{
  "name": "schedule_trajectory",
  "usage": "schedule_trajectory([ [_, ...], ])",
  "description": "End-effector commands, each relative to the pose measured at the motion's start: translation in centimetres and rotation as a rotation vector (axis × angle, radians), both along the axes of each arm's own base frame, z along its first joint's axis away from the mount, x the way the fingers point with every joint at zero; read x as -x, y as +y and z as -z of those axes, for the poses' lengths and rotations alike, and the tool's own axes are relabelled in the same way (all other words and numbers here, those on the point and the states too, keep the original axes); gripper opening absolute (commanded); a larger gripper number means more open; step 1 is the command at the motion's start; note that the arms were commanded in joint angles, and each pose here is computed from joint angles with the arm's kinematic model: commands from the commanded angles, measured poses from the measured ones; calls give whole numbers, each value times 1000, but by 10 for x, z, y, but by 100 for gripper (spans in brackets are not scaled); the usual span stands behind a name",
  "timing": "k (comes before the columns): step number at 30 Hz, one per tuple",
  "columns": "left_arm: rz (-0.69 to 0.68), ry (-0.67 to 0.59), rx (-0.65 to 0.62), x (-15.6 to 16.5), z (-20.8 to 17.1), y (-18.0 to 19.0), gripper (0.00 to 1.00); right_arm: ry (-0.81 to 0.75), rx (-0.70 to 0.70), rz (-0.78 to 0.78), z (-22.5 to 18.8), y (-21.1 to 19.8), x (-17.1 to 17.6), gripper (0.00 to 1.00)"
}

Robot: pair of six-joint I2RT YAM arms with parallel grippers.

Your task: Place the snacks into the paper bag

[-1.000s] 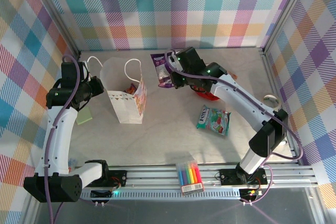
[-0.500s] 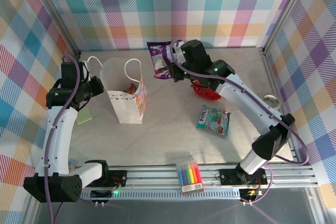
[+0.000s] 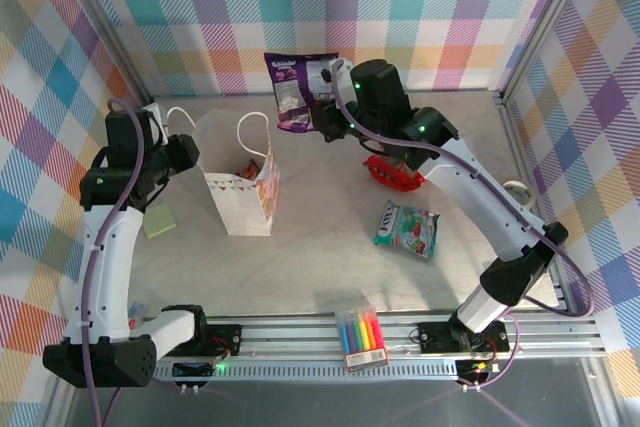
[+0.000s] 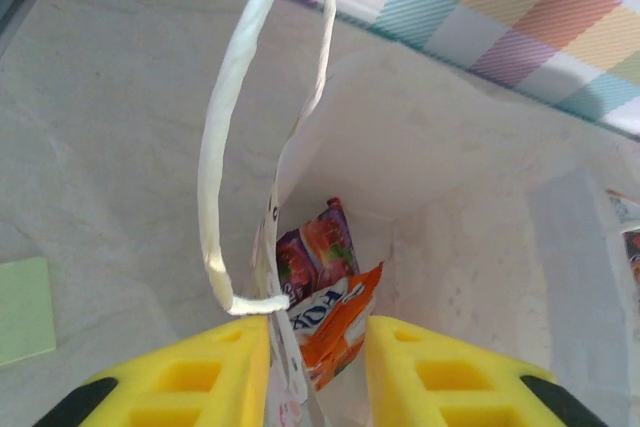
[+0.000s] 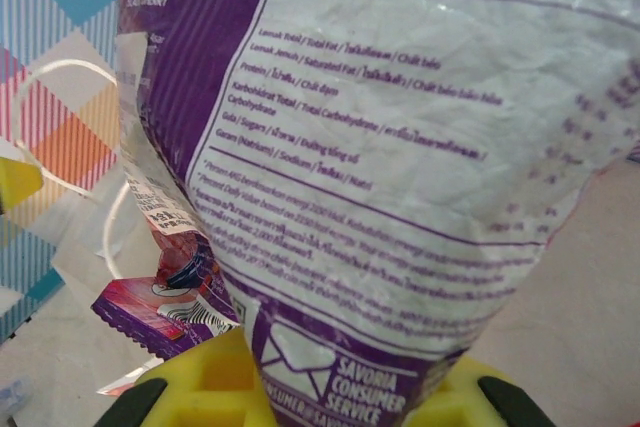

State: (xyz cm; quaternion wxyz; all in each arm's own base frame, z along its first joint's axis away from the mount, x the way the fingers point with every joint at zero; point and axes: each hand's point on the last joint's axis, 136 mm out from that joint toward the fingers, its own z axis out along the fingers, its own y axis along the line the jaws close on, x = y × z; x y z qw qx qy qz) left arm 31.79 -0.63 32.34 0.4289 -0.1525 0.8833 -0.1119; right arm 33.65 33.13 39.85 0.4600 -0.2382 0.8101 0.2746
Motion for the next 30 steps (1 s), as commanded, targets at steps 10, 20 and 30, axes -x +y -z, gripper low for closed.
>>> schedule_trajectory([
  [10,-76,0,-42,-3,-9,17,39,-152,-186,-175,-86,52,27,10],
  [20,-87,-15,-36,9,-11,17,41,-122,-235,-294,-84,109,22,9],
  [30,-165,9,-49,-18,8,33,42,-31,-249,-373,-50,155,12,9],
])
